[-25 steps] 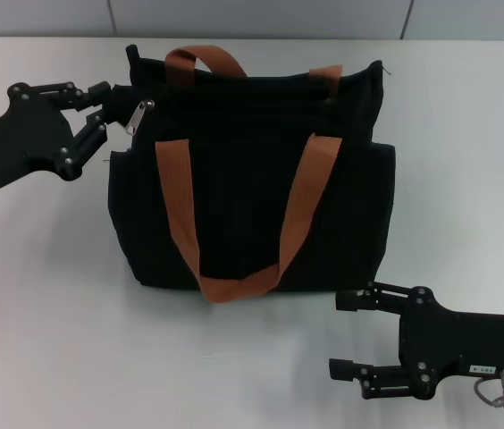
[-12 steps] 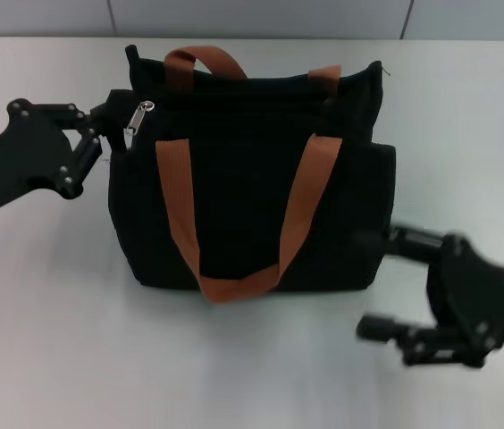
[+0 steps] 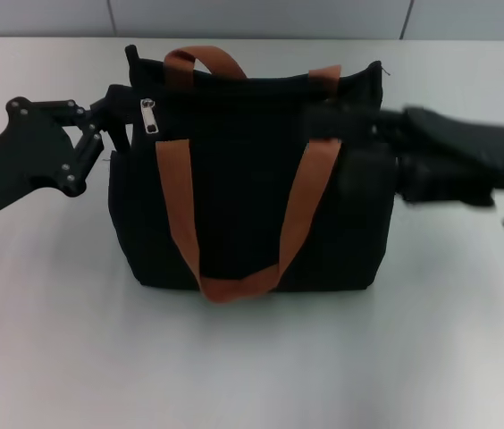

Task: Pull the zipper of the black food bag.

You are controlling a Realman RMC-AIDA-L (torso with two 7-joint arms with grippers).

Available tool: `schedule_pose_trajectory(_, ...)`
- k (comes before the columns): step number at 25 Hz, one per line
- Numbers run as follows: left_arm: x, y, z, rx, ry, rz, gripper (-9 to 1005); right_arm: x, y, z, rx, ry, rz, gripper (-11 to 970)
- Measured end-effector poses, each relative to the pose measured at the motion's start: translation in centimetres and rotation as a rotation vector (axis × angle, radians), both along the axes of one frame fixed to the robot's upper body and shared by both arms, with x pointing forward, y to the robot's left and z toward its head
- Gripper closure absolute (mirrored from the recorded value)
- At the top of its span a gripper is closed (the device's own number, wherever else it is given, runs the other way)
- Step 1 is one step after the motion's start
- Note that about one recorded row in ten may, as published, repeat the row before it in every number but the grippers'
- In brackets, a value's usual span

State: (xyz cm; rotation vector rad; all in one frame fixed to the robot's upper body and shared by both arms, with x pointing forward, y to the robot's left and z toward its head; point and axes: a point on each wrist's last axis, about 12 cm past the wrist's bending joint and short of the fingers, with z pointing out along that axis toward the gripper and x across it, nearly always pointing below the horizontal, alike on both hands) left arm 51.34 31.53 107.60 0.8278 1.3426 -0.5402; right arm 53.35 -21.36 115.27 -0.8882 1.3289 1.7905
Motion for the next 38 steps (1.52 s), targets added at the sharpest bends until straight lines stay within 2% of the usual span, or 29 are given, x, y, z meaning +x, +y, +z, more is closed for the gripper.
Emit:
schedule_pose_trajectory(1,0.0,0.0,0.0,-0.002,-0.002,0.002,968,1.2,0.7,0.9,-0.014,0.044,-0.008,142)
schedule_pose_trajectory(3,0.0,0.0,0.1,0.001,-0.011,0.004,967,1.9,1.0,1.3,-0.028,0.071,-0.017,142)
schedule_pose_trajectory(4,-0.1,-0.1,0.0,0.008,-0.024,0.002,967,3.3,1.8,2.3,-0.074,0.122,-0.033,142)
schedule_pose_trajectory(7,-0.2,-0.2,-0.1,0.01,-0.033,0.0,966,4.3,2.7,2.9,-0.127,0.157,-0.035,143)
schedule_pose_trajectory(9,-0.2,-0.3,-0.1,0.008,-0.035,-0.003,965,5.5,4.3,3.4,-0.221,0.212,-0.044,143)
schedule_pose_trajectory(14,-0.3,-0.3,0.0,0.005,-0.038,-0.006,963,7.1,6.9,3.9,-0.331,0.295,-0.065,143)
schedule_pose_trajectory(19,-0.3,-0.5,0.1,-0.003,-0.048,-0.021,961,7.7,8.4,4.1,-0.408,0.327,-0.073,143)
schedule_pose_trajectory(29,-0.2,-0.6,0.3,-0.01,-0.047,-0.028,957,8.6,9.8,3.8,-0.542,0.324,-0.11,266)
schedule_pose_trajectory(32,-0.2,-0.6,0.3,-0.012,-0.048,-0.03,956,8.8,9.9,3.8,-0.554,0.319,-0.122,438)
schedule_pose_trajectory(38,-0.2,-0.7,0.5,-0.019,-0.051,-0.04,954,8.9,10.6,3.6,-0.586,0.301,-0.134,437)
